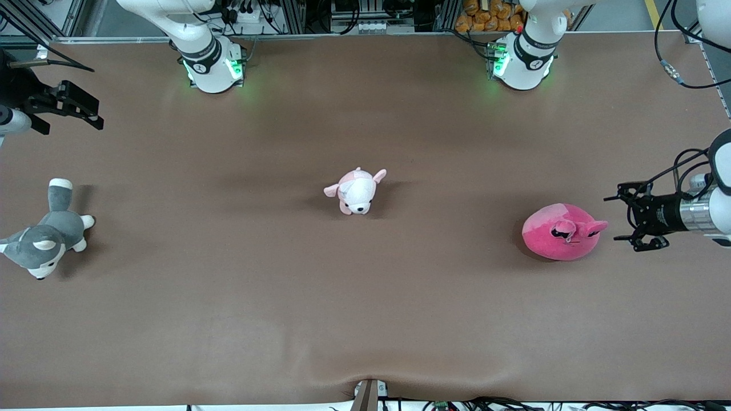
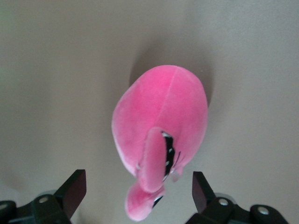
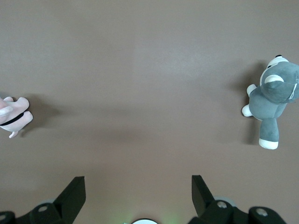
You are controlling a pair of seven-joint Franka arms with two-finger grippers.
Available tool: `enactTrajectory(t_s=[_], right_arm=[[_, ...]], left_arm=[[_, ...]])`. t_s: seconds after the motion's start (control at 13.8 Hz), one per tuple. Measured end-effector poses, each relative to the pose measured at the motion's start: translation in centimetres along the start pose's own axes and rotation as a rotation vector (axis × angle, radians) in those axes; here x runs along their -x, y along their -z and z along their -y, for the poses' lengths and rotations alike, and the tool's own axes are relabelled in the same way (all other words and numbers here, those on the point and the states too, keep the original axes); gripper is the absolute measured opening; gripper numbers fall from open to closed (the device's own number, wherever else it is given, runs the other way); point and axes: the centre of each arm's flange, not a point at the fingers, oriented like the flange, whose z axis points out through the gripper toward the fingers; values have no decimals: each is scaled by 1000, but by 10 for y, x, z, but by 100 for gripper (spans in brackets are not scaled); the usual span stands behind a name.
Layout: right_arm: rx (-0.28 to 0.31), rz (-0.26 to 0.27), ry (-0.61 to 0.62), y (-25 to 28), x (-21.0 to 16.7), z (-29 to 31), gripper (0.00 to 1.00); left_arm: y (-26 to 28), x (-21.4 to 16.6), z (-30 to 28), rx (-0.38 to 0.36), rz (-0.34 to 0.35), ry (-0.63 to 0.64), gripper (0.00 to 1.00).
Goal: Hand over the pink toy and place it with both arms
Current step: 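Close the left gripper on the pink toy's neck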
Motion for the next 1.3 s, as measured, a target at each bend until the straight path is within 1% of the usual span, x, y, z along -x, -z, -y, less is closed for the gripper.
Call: enactTrajectory(t_s=[0.29, 0.58, 0.65, 0.72, 0.8, 0.87, 0.94, 1.01, 1.23, 1.3], right_arm=[[0, 2, 0, 0, 0, 0, 100], [0, 2, 0, 0, 0, 0, 100], [0, 2, 0, 0, 0, 0, 100], [0, 2, 0, 0, 0, 0, 100], [0, 2, 0, 0, 0, 0, 100], [0, 2, 0, 0, 0, 0, 100], [0, 2, 0, 0, 0, 0, 100], [0, 2, 0, 0, 0, 0, 100], [0, 2, 0, 0, 0, 0, 100], [0, 2, 0, 0, 0, 0, 100]], left_arm=[[-28, -2, -14, -33, 76, 28, 100], [-49, -3, -21, -61, 85, 36, 100], [-50, -3, -21, -64, 84, 36, 97], [-51, -3, -21, -65, 84, 37, 96], [-51, -4, -21, -65, 84, 37, 89], [-51, -4, -22, -65, 84, 36, 80], [-52, -6, -22, -66, 85, 25, 80], [-53, -8, -22, -66, 87, 1, 74], [-55, -10, -23, -70, 88, -33, 71], [-55, -10, -23, -71, 88, -34, 65]])
